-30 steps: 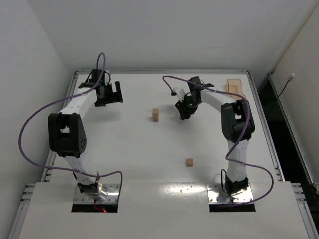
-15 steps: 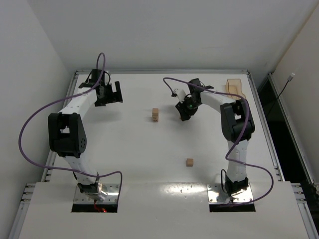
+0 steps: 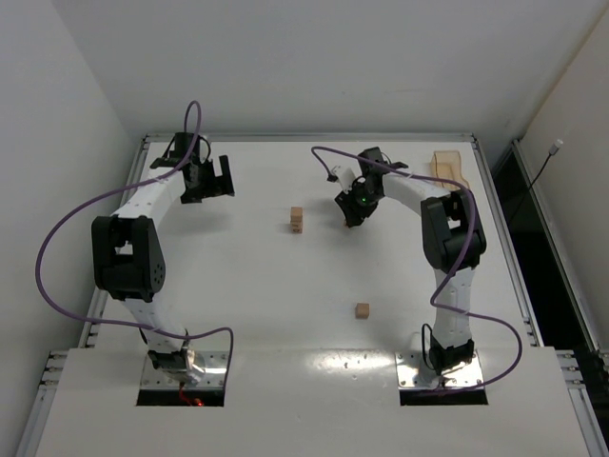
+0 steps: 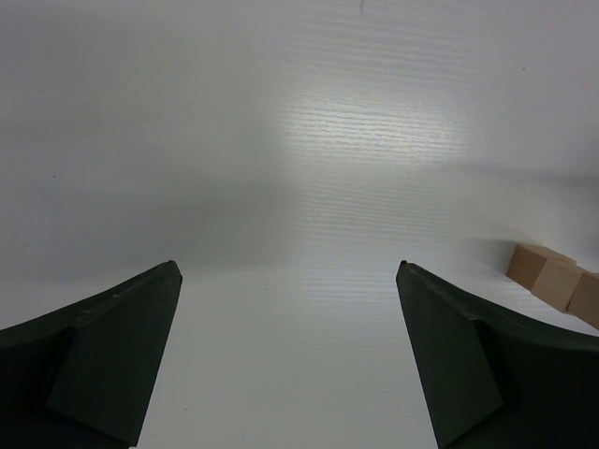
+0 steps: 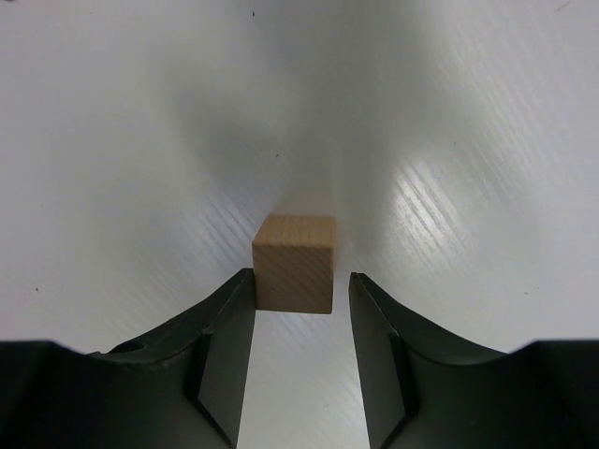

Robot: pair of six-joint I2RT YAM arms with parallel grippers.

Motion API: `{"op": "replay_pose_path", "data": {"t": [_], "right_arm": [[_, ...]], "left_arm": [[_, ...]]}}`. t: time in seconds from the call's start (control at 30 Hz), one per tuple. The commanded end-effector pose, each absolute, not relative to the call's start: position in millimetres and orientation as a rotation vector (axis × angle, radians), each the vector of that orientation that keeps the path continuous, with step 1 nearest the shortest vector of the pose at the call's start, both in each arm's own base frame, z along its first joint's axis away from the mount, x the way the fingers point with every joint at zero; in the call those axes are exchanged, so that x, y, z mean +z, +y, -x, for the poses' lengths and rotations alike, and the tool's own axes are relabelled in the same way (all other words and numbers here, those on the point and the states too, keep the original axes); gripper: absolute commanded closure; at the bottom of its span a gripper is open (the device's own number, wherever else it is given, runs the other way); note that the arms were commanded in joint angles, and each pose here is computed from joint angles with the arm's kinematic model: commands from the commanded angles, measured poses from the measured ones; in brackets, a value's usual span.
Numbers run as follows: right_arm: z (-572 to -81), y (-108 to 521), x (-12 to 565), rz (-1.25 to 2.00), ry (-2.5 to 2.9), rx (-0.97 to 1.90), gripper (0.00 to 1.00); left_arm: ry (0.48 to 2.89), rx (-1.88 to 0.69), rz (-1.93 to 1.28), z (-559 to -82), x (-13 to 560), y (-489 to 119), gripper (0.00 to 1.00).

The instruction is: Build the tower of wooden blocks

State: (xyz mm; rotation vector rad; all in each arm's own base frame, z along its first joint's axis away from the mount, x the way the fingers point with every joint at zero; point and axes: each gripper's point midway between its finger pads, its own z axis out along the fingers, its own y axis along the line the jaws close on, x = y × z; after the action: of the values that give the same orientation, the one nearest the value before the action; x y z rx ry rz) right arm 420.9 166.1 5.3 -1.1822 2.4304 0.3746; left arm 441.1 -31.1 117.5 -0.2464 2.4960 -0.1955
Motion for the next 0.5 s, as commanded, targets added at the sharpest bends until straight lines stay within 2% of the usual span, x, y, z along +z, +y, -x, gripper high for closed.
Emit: {"op": "replay_pose_path", "data": {"t": [0.0, 0.13, 0.27, 0.43, 0.47], "right_arm": [[-437.7, 175.8, 21.0, 1.164, 2.372, 0.363, 0.59], [-437.7, 175.8, 21.0, 1.164, 2.372, 0.363, 0.59], [-436.3, 175.0, 13.1, 1.181, 2.395, 0.369, 0.64], [-435.2, 178.8, 13.2, 1.206, 2.395, 0.372, 0.76], [-435.1, 178.8, 13.2, 1.206, 2.394, 0.372, 0.86]], "left_arm": [[2.448, -0.188, 0.241, -452.1, 130.0, -26.7, 0.00], [2.448, -0.188, 0.241, -452.1, 130.0, -26.7, 0.00], [2.448, -0.188, 0.241, -452.1, 130.0, -26.7, 0.00], [2.448, -0.188, 0.241, -452.1, 130.0, -26.7, 0.00], [2.448, -0.188, 0.241, -452.1, 130.0, -26.7, 0.00]]}}
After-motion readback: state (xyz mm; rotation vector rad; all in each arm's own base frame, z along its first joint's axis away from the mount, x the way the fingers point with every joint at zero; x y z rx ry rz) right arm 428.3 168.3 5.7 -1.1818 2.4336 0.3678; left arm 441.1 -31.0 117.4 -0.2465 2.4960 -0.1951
